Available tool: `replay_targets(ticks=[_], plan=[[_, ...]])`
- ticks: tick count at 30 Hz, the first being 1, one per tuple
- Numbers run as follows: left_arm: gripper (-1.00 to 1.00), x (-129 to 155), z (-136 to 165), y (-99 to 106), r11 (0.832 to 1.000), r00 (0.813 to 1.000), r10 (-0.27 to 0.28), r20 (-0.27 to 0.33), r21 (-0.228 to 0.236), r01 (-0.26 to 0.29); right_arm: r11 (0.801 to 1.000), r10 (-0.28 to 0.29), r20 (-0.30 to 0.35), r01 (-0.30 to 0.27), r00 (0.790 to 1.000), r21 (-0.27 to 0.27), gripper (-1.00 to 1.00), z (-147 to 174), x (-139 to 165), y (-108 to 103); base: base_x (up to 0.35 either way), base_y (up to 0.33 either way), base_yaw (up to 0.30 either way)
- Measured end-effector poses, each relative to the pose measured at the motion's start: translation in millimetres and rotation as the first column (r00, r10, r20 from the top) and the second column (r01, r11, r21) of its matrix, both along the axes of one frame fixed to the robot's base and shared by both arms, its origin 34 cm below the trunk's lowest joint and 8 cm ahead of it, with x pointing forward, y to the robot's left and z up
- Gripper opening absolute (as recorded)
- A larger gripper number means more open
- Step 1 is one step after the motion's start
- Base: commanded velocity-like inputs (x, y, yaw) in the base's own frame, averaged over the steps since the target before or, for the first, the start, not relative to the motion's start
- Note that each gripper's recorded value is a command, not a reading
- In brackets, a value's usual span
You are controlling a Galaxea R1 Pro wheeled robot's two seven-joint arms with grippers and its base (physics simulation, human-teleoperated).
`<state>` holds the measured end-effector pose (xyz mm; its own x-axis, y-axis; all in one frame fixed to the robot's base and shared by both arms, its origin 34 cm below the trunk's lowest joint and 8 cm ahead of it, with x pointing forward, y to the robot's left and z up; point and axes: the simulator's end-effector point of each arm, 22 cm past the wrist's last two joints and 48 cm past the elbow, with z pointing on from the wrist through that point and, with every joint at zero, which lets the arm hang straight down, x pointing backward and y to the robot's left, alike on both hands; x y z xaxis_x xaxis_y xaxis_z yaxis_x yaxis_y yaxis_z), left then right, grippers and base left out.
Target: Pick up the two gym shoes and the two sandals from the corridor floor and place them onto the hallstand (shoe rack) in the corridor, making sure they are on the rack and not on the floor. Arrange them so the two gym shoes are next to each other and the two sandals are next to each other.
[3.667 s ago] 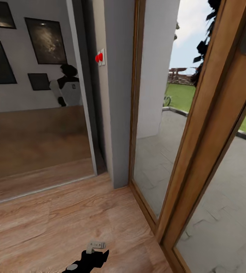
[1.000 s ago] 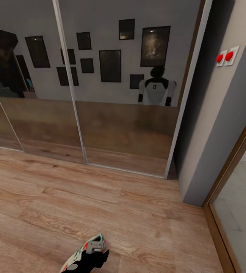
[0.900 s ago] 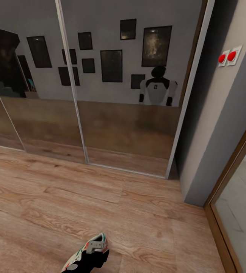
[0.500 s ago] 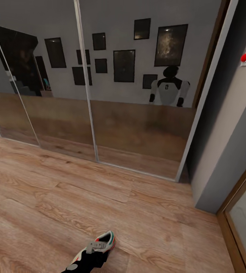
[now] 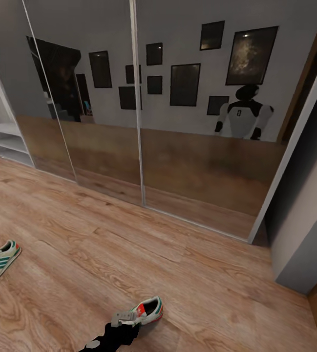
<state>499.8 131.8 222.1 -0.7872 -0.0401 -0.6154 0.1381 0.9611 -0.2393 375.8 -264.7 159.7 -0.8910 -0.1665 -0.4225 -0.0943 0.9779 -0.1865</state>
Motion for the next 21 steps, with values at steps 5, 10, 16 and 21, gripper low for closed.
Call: replay_targets(ticks=[5, 10, 16, 21], plan=[[1.0, 0.0, 0.0, 0.0, 1.0, 1.0, 0.0, 0.0, 0.0, 0.0, 1.0, 0.0, 0.0, 0.0, 1.0, 0.0, 1.0, 0.0, -0.1, 0.0, 0.0, 0.0, 0.286], [1.0, 0.0, 0.0, 0.0, 1.0, 1.0, 0.0, 0.0, 0.0, 0.0, 1.0, 0.0, -0.001, 0.0, 1.0, 0.0, 1.0, -0.2, -0.5, -0.1, 0.0, 0.0, 0.287], [1.0, 0.0, 0.0, 0.2, 1.0, 1.0, 0.0, 0.0, 0.0, 0.0, 1.0, 0.0, -0.001, 0.0, 1.0, 0.0, 1.0, -0.1, -0.2, 0.0, 0.0, 0.0, 0.287], [1.0, 0.1, -0.1, 0.9, 1.0, 1.0, 0.001, 0.0, 0.001, -0.001, 1.0, 0.0, -0.001, 0.0, 1.0, 0.0, 1.0, -0.2, -0.5, -0.1, 0.0, 0.0, 0.287]])
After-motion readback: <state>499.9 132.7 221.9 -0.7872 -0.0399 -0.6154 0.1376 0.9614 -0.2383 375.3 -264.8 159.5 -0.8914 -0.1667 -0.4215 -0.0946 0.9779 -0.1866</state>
